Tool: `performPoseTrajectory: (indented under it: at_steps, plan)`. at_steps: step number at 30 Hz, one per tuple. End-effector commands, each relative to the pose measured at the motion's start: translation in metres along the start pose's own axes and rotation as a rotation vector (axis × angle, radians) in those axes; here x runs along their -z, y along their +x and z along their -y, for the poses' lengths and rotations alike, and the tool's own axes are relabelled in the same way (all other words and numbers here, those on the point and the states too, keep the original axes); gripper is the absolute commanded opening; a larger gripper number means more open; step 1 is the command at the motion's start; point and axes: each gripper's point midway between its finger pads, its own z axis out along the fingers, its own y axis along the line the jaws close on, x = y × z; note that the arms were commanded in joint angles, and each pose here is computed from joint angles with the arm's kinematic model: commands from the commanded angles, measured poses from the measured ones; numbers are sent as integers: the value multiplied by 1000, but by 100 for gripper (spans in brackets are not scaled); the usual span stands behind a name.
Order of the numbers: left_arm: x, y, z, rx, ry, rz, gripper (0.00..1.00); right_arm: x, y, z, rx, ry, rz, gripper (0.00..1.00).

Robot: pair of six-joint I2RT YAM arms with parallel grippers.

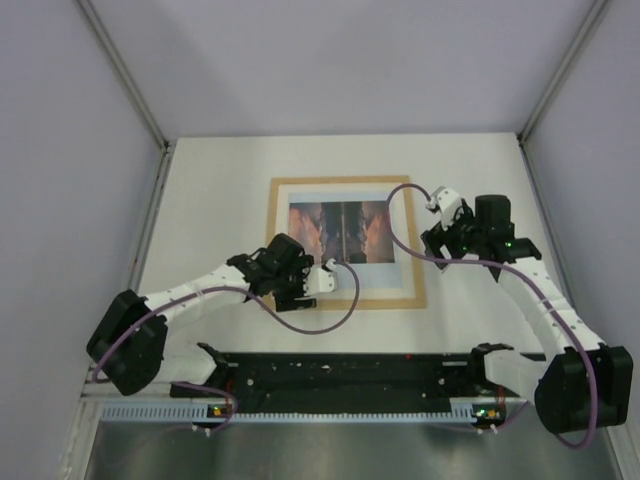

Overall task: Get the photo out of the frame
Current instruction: Turn over the photo frame at the center of the board.

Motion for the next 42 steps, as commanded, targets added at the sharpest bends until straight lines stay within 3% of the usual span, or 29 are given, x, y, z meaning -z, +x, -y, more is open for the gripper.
performPoseTrajectory:
  at_steps: [1, 8, 14, 21, 28, 33, 36, 42]
  plan:
    - [-6, -15, 0, -16, 10, 10, 75, 4, -15, 6, 43, 33, 57, 83]
    - [-18, -16, 10, -16, 37, -10, 73, 13, -25, 2, 62, 35, 106, 84]
    - [-28, -11, 10, -6, 49, -44, 56, 20, -33, 0, 71, 32, 144, 84]
    - [-33, -8, 18, 16, 76, -46, 45, 22, -35, -1, 73, 34, 152, 84]
    - [-31, -9, 14, 53, 57, -54, 0, 32, -38, -1, 137, 58, 174, 84]
    - [-33, -7, 11, 67, 52, -82, 0, 47, -21, 1, 332, 122, 155, 89]
    - [-34, -5, 11, 70, 50, -89, 0, 48, 6, -12, 487, 77, 91, 90]
    - [-26, -17, 3, 72, 17, -48, 0, 37, 41, -29, 537, -45, -5, 89]
